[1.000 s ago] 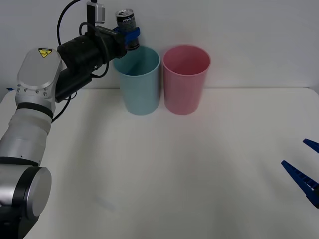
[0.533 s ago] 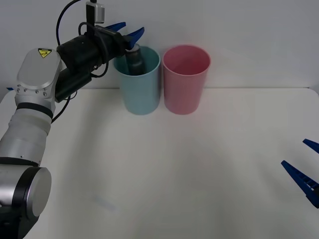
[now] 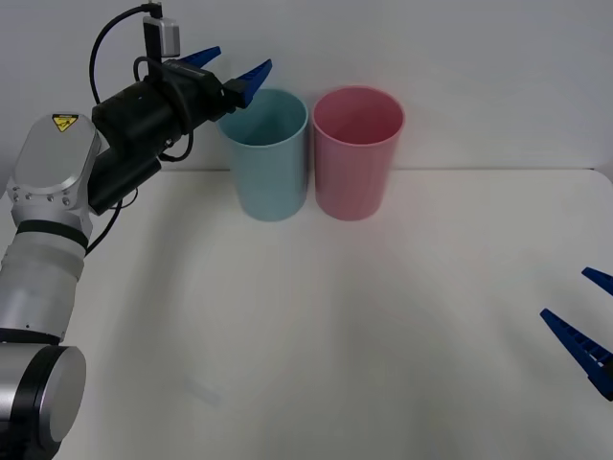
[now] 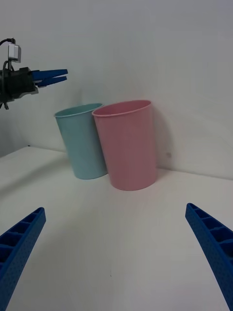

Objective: Grasp the object on the table and drop it into the matching bin: aluminum can to the light blue bin, PET bottle to the pink bin.

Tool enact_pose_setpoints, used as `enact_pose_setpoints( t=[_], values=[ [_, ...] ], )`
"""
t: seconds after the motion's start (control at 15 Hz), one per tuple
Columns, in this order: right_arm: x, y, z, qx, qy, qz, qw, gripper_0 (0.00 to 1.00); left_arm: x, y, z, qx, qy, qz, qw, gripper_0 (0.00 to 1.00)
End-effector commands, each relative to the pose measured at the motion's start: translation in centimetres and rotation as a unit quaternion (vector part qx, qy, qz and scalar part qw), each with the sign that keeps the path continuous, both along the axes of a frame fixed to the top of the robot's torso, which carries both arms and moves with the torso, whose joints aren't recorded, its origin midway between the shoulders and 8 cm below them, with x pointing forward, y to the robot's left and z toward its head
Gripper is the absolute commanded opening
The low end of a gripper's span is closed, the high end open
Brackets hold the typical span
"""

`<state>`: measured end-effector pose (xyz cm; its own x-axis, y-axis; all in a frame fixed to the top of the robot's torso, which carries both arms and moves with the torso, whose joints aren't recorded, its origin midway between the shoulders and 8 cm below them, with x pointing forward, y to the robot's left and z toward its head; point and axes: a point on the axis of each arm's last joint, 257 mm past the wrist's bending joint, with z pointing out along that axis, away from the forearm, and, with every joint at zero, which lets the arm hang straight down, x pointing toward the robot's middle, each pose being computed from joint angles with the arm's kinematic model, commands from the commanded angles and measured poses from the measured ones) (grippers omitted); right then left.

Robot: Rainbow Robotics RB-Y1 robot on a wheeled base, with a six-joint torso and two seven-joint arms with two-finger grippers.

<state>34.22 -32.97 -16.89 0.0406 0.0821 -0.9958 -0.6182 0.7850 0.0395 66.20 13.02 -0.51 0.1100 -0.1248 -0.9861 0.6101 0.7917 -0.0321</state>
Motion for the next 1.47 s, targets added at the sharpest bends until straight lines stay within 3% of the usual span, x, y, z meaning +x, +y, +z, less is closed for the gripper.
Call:
enact_pose_setpoints(
  t=[0.07,0.4,0.73,1.13,1.47],
  values=[
    [0.0,0.0,0.0,0.000,0.000,0.000,1.0000,1.00,-1.9,1.5,-0.2,-0.010,-0.012,0.001,0.9999,1.00],
    [0.0,0.0,0.0,0.000,0.000,0.000,1.0000,1.00,-5.9,5.3,-1.6,-0.008,-0.028,0.011,0.9995,1.00],
    [0.0,0.0,0.0,0.000,0.000,0.000,1.0000,1.00,-10.1,10.4,-4.2,0.035,-0.056,0.027,0.9974,1.00],
    [0.0,0.0,0.0,0.000,0.000,0.000,1.0000,1.00,-16.1,16.9,-7.5,0.088,-0.037,0.007,0.9954,1.00],
    [0.0,0.0,0.0,0.000,0.000,0.000,1.0000,1.00,-22.2,20.0,-9.8,0.117,-0.015,0.018,0.9929,1.00]
  ],
)
